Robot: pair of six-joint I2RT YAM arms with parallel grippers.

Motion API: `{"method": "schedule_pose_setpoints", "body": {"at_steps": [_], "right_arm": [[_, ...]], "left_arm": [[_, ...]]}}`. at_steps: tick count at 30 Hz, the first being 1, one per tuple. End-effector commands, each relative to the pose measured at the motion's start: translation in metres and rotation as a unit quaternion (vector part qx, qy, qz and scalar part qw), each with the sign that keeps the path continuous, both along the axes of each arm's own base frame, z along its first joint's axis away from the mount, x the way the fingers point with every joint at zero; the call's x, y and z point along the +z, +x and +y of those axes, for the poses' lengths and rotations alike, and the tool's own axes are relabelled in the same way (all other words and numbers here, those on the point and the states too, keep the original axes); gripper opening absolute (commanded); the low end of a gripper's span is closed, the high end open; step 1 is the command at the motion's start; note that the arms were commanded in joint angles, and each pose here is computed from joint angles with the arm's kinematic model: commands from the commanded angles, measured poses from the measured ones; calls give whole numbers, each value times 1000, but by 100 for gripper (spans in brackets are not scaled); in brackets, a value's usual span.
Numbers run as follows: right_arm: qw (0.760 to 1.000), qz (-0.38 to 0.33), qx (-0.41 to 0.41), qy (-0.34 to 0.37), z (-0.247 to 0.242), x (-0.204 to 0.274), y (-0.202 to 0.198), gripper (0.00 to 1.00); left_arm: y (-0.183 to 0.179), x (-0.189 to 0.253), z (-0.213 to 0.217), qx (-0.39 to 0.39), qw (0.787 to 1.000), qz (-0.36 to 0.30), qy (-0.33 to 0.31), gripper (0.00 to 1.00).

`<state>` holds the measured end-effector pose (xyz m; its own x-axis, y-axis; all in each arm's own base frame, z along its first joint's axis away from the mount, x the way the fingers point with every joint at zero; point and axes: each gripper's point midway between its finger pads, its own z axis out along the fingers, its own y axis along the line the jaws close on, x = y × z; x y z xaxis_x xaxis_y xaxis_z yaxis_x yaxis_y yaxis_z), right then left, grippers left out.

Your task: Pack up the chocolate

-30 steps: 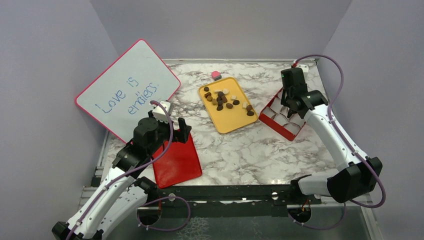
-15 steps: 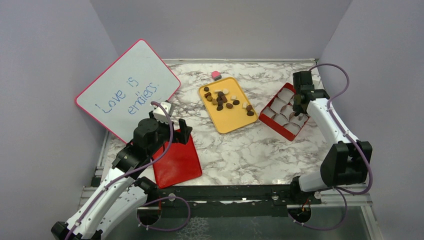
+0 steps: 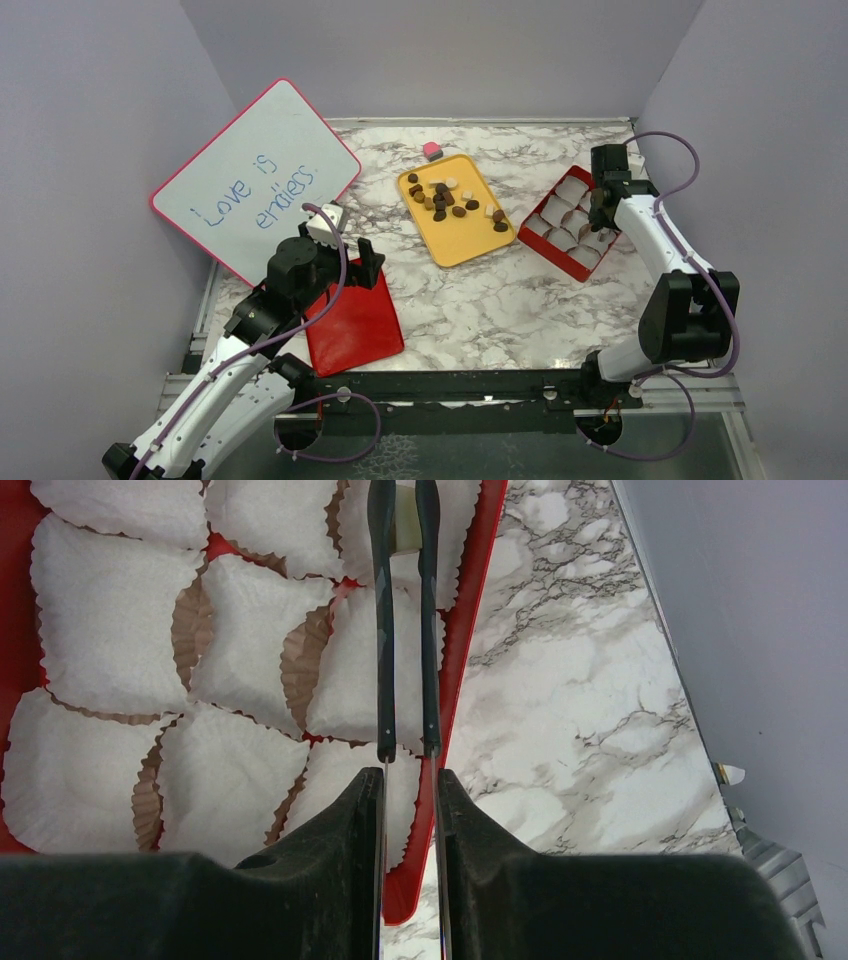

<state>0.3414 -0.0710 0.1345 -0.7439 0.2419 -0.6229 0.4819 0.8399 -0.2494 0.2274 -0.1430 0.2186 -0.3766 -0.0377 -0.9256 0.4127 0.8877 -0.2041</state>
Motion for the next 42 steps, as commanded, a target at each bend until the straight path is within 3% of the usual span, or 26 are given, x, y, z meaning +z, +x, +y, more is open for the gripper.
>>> {"method": "schedule_pose_setpoints", "body": {"at_steps": [1, 15, 30, 42], "right_arm": [[1000, -12, -1, 1, -2, -3, 11, 28], [1000, -18, -10, -6, -5, 13, 9, 38], [999, -37, 20, 35, 11, 47, -1, 35], [970, -130, 159, 129, 63, 105, -4, 35]], "left_arm": [[0, 1, 0, -1, 1000, -7, 2, 99], [0, 0, 2, 3, 1000, -8, 5, 99], [0, 2, 4, 5, 1000, -13, 3, 99], [1, 2, 5, 9, 1000, -14, 4, 99]]}}
